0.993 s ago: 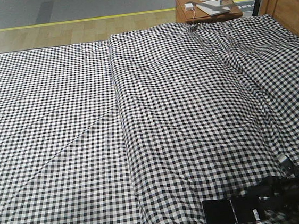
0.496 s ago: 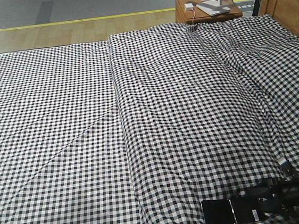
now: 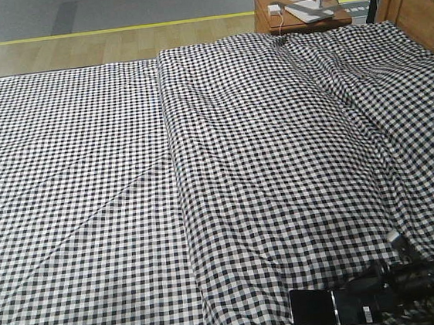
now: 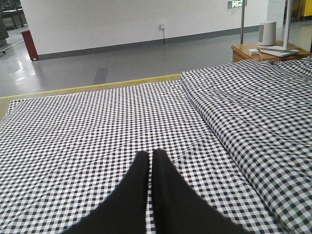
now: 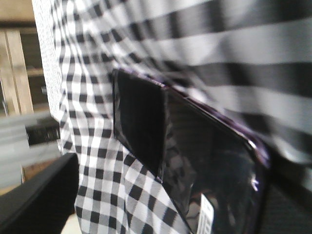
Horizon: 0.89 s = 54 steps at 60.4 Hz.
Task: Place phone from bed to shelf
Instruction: 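Close the right gripper on the black phone's edge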
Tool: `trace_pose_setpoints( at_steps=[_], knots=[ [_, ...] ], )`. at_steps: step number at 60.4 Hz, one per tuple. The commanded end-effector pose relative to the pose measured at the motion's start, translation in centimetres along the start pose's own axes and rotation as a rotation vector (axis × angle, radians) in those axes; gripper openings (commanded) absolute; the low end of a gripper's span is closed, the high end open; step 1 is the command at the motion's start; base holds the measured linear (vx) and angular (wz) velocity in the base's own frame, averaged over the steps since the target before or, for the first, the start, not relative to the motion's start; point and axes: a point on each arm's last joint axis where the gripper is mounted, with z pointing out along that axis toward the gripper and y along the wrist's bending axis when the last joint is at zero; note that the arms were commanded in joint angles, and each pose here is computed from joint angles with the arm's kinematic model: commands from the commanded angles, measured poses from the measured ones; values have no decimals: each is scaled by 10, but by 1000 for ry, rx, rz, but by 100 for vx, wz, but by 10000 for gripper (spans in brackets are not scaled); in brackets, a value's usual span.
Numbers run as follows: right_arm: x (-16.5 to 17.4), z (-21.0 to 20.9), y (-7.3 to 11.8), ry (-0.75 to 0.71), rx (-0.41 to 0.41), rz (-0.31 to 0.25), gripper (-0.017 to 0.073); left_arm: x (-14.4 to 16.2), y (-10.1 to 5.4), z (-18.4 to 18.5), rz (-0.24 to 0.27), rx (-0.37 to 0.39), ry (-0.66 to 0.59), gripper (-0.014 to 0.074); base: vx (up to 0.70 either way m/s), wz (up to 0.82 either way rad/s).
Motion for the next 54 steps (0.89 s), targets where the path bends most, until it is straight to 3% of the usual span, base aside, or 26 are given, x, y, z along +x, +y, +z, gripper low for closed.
trace_pose_setpoints(
  at_steps=[1, 17, 26, 44, 54],
  knots=[
    [-11, -2, 24, 21, -59, -71, 594, -14, 1, -3, -14, -7, -106, 1, 0, 0],
    [-11, -1, 27, 31, -86, -66, 542, -14, 1, -3, -14, -7, -106, 1, 0, 0],
    [-11, -1, 28, 33, -98, -66, 407, -14, 1, -3, -14, -7, -106, 1, 0, 0],
    [-10, -1, 30, 38, -123, -81, -14, -14, 1, -3, -14, -7, -106, 1, 0, 0],
    [-10, -3, 33, 44, -137, -91, -12, -14, 1, -3, -14, -7, -106, 1, 0, 0]
  ],
)
